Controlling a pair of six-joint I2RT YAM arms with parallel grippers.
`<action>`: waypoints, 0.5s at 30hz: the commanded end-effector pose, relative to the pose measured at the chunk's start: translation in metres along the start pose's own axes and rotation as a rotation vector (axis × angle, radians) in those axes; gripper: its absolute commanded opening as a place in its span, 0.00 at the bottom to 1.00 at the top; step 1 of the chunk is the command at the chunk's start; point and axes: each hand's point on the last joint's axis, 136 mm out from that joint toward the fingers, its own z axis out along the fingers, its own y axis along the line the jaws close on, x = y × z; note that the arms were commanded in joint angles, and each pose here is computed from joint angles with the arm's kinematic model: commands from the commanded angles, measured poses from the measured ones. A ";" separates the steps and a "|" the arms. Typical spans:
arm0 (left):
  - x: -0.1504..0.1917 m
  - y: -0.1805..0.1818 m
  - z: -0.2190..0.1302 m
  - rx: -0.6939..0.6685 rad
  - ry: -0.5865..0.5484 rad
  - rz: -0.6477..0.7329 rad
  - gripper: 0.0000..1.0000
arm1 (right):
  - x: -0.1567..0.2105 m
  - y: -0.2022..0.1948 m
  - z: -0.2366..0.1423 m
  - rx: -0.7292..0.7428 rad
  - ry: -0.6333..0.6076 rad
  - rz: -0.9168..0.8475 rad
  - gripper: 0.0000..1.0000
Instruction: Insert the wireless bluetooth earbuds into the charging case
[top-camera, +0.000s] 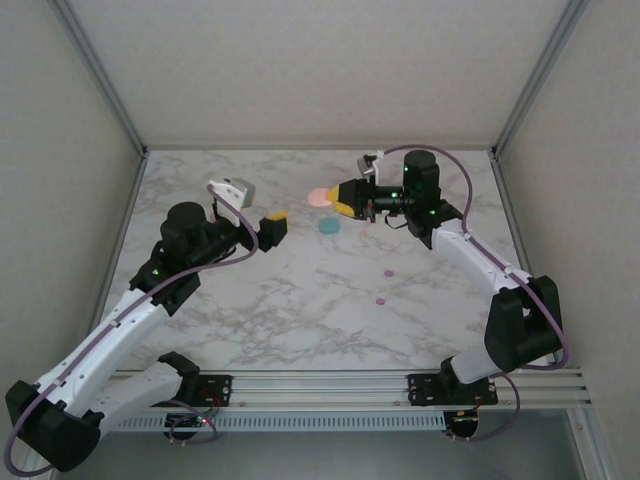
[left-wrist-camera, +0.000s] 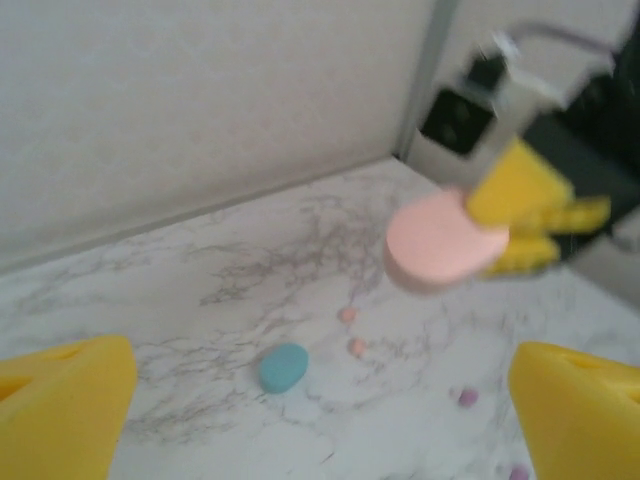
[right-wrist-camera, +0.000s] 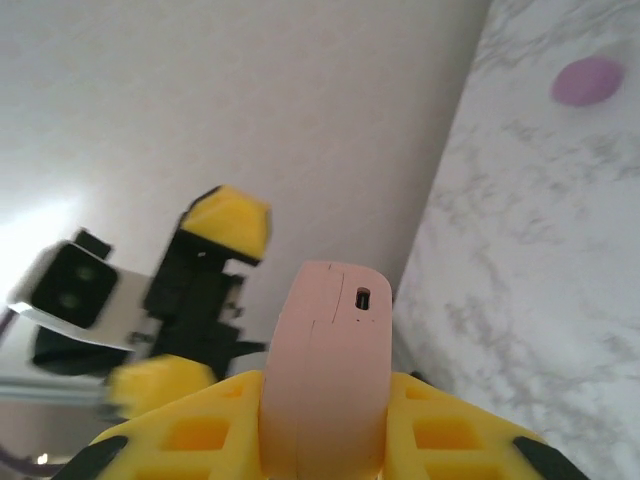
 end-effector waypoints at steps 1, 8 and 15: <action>-0.002 -0.030 -0.001 0.174 -0.032 0.224 0.88 | 0.008 0.027 -0.001 -0.082 0.106 0.058 0.22; -0.014 -0.051 0.013 0.323 -0.069 0.284 0.79 | 0.008 0.047 -0.003 -0.117 0.137 0.097 0.22; -0.025 -0.056 0.027 0.368 -0.130 0.310 0.74 | 0.008 0.056 -0.004 -0.135 0.141 0.113 0.22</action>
